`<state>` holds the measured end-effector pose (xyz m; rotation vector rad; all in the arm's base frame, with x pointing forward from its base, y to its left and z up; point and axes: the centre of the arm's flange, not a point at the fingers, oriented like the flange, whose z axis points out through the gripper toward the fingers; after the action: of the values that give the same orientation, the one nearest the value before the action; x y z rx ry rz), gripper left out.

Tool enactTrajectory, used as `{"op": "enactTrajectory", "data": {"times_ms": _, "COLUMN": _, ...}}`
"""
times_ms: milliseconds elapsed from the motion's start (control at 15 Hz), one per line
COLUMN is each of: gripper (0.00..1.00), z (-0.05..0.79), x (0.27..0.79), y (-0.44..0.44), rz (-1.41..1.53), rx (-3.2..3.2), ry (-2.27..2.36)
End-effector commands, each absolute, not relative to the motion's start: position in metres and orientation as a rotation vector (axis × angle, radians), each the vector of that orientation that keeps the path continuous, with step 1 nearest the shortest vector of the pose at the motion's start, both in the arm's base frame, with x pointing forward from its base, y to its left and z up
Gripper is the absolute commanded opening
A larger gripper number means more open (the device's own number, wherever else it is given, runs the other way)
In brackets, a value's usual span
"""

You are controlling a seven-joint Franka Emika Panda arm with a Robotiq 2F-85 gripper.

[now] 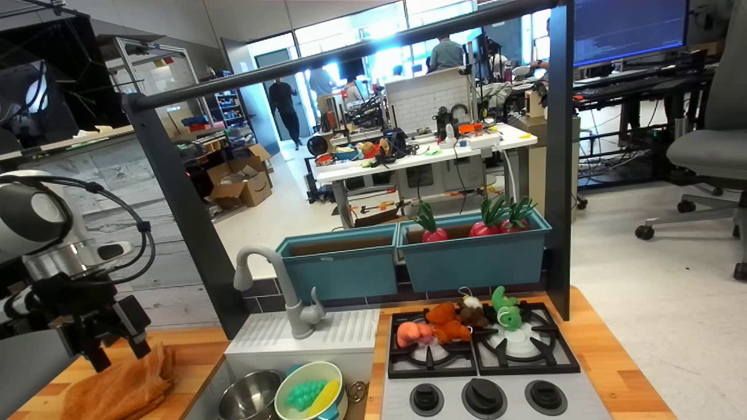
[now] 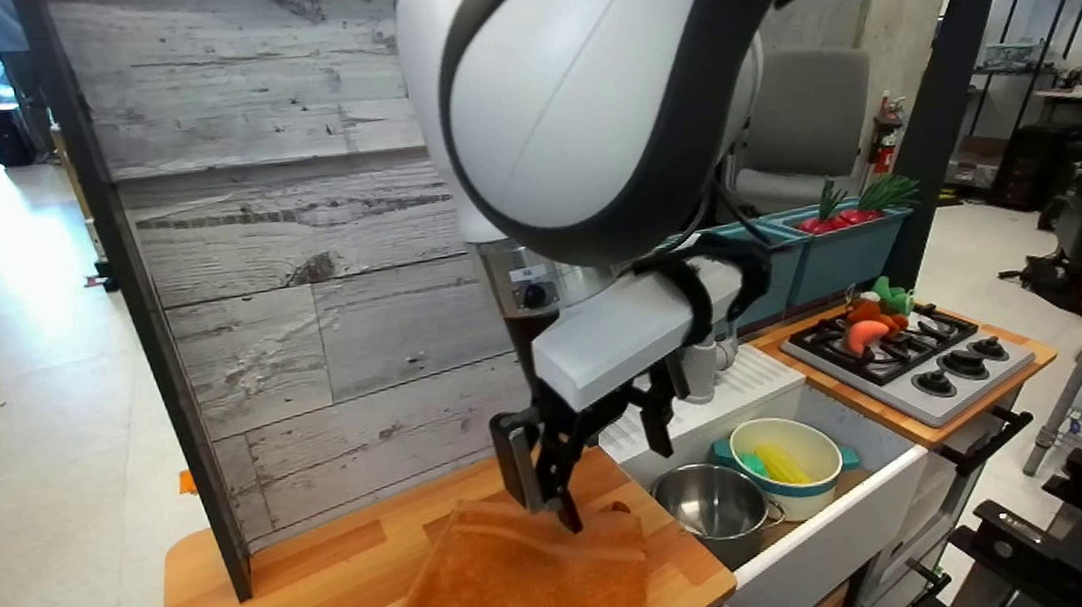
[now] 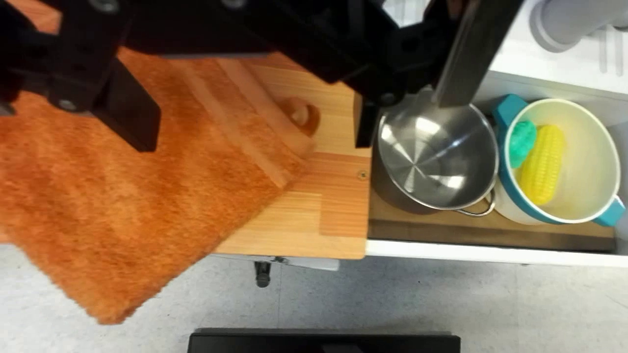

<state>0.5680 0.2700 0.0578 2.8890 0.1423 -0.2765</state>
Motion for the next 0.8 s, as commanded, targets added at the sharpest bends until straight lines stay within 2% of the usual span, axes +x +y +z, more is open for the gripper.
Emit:
{"op": "enactTrajectory", "data": {"times_ms": 0, "gripper": 1.0, "z": 0.031, "x": 0.582, "y": 0.322, "rz": -0.267, "rx": 2.914, "ry": 0.217}}
{"op": "enactTrajectory", "data": {"times_ms": 200, "gripper": 1.0, "z": -0.012, "x": 0.586, "y": 0.344, "rz": -0.288, "rx": 2.873, "ry": 0.227}}
{"op": "enactTrajectory", "data": {"times_ms": 400, "gripper": 1.0, "z": -0.008, "x": 0.558, "y": 0.332, "rz": -0.293, "rx": 2.871, "ry": 0.254}}
{"op": "enactTrajectory", "data": {"times_ms": 733, "gripper": 1.0, "z": -0.051, "x": 0.567, "y": 0.322, "rz": -0.351, "rx": 2.898, "ry": 0.136}}
